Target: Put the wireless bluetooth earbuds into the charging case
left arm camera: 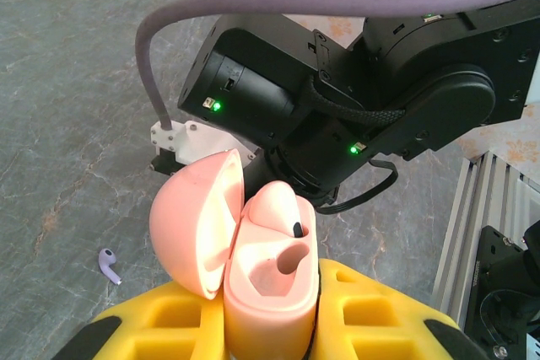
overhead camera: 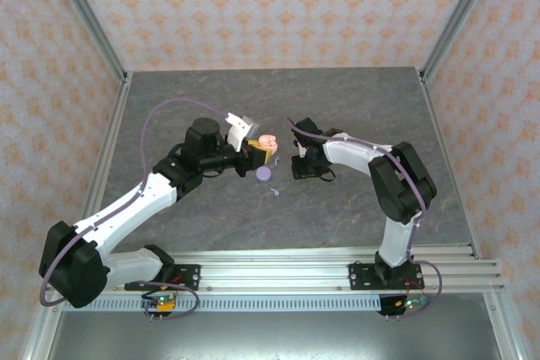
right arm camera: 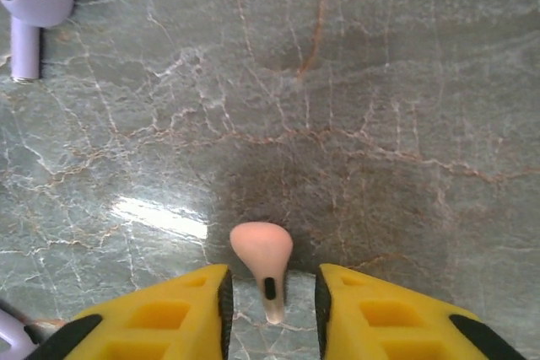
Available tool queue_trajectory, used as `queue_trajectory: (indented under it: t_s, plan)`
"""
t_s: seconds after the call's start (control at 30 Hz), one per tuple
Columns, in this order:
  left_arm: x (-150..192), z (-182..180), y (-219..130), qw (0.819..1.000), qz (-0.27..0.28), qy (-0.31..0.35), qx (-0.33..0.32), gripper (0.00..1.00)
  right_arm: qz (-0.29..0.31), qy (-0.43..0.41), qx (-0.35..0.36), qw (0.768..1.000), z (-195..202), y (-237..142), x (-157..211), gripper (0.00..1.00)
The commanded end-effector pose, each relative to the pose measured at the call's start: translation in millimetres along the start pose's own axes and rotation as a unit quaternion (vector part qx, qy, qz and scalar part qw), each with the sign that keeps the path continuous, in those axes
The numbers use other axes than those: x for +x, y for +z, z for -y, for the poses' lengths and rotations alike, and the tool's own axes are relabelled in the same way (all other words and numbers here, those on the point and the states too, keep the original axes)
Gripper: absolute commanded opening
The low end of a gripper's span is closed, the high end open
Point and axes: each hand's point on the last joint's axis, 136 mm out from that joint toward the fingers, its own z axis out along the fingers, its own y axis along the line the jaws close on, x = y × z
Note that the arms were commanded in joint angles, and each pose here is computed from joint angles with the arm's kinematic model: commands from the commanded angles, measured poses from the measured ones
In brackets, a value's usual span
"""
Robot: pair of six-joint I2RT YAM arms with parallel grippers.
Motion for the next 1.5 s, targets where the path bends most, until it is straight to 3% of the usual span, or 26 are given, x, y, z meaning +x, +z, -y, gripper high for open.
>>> queue_trajectory:
  t_s: [0.0, 0.33, 0.67, 1.47]
  plan:
    - [-16.9, 6.0, -6.0, 1.000, 0.023, 0.013, 0.011, 0.20, -0.010, 0.003, 0.016, 1.000, 5.8, -2.9, 0.7, 0.39]
    - [-18.4, 6.1, -6.7, 1.000, 0.024, 0.016, 0.010, 0.20, -0.014, 0.008, -0.007, 1.000, -6.1, -0.5, -5.5, 0.41]
    - [-17.7, 7.0, -7.2, 0.999, 0.024, 0.017, 0.012, 0.20, -0.020, 0.014, 0.018, 1.000, -1.2, 4.4, -12.5, 0.40]
    - [-11.9, 4.2, -5.7, 1.000, 0.022, 0.011, 0.009, 0.20, -0.042, 0.010, 0.041, 0.998, 5.6, 16.1, -2.0, 0.26]
